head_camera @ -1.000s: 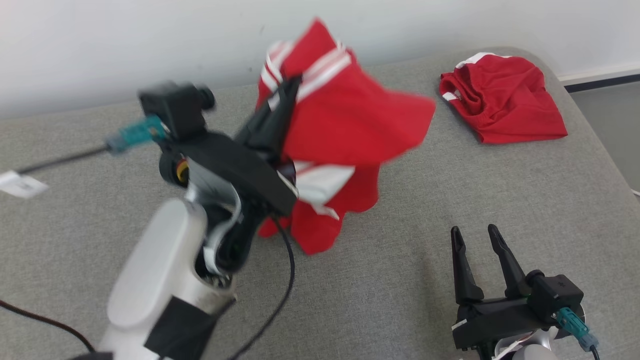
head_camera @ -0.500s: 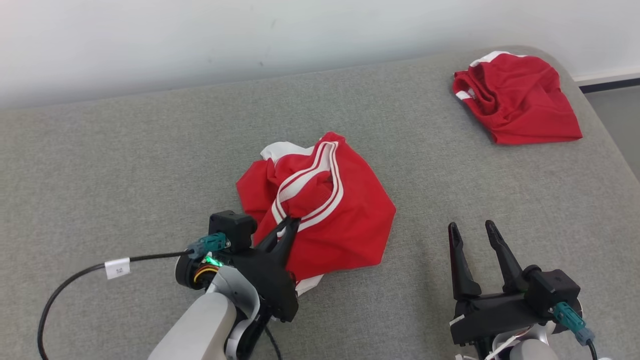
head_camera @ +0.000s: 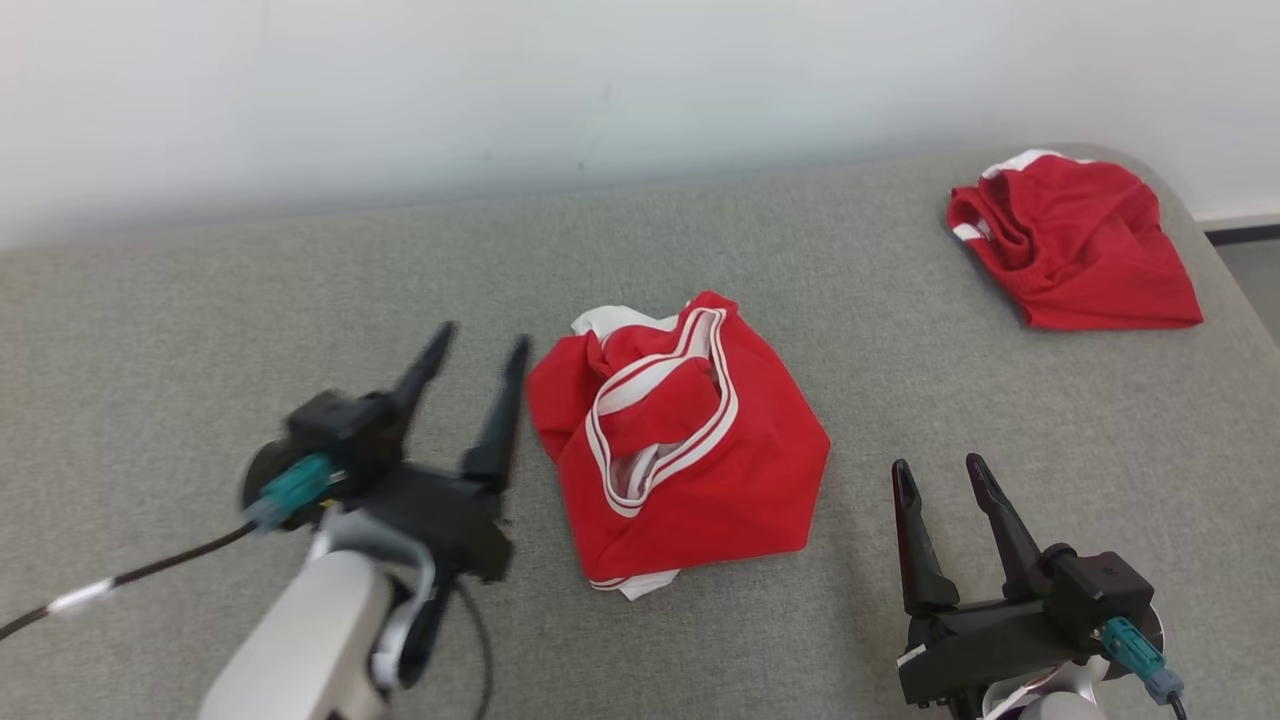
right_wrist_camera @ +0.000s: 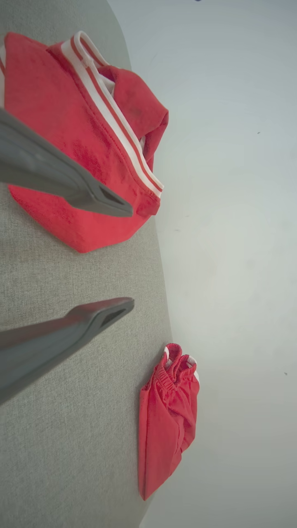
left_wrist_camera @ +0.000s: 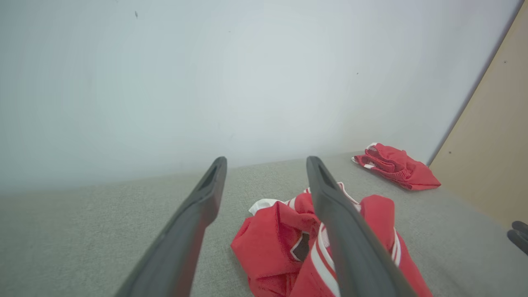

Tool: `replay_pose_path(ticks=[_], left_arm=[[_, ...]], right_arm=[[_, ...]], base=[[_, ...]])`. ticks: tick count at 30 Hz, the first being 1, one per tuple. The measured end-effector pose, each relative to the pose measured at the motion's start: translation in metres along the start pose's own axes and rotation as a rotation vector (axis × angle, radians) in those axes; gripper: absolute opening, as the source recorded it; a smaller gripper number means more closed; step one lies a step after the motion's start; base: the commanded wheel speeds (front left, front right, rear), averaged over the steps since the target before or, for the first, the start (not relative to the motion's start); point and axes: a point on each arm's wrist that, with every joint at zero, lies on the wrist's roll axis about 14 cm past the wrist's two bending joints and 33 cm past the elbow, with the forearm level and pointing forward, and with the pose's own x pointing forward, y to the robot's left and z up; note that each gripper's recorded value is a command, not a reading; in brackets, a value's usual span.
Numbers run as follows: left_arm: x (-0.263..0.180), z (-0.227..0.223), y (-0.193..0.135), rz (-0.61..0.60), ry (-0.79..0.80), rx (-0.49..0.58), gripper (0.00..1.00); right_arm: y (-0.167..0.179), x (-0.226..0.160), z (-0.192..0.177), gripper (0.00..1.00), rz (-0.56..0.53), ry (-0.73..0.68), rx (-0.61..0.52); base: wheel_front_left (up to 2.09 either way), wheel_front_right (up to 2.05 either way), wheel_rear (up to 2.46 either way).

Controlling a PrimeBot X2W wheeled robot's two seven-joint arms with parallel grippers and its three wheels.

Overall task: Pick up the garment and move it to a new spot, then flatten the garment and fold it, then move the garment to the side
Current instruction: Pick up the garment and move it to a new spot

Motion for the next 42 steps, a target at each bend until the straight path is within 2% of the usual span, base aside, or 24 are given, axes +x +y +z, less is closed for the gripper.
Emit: replay_pose_path(ticks=[9, 16, 29, 35, 42], left_arm=[[-0.053, 0.016, 0.064, 0.193, -0.037, 0.084, 1.0], [-0.107, 0.017, 0.099, 0.341, -0.025, 0.163, 1.0], [-0.169, 0.02, 0.099, 0.491, -0.085, 0.14, 1.0], [-0.178, 0.01, 0.089, 0.476, -0.064, 0.176, 1.0], [-0.186, 0.01, 0.088, 0.491, -0.083, 0.17, 1.0]], right_arm=[[0.01, 0.0, 0.008, 1.0, 0.029, -0.026, -0.006], [0.018, 0.001, 0.012, 1.0, 0.055, -0.037, -0.01], [0.024, -0.007, 0.015, 1.0, 0.07, -0.049, -0.009], [0.022, -0.01, 0.014, 1.0, 0.064, -0.046, -0.007], [0.022, -0.013, 0.012, 1.0, 0.063, -0.038, -0.001]], base=[[0.0, 0.0, 0.0], [0.0, 0.0, 0.0], [0.0, 0.0, 0.0], [0.0, 0.0, 0.0], [0.0, 0.0, 0.0]])
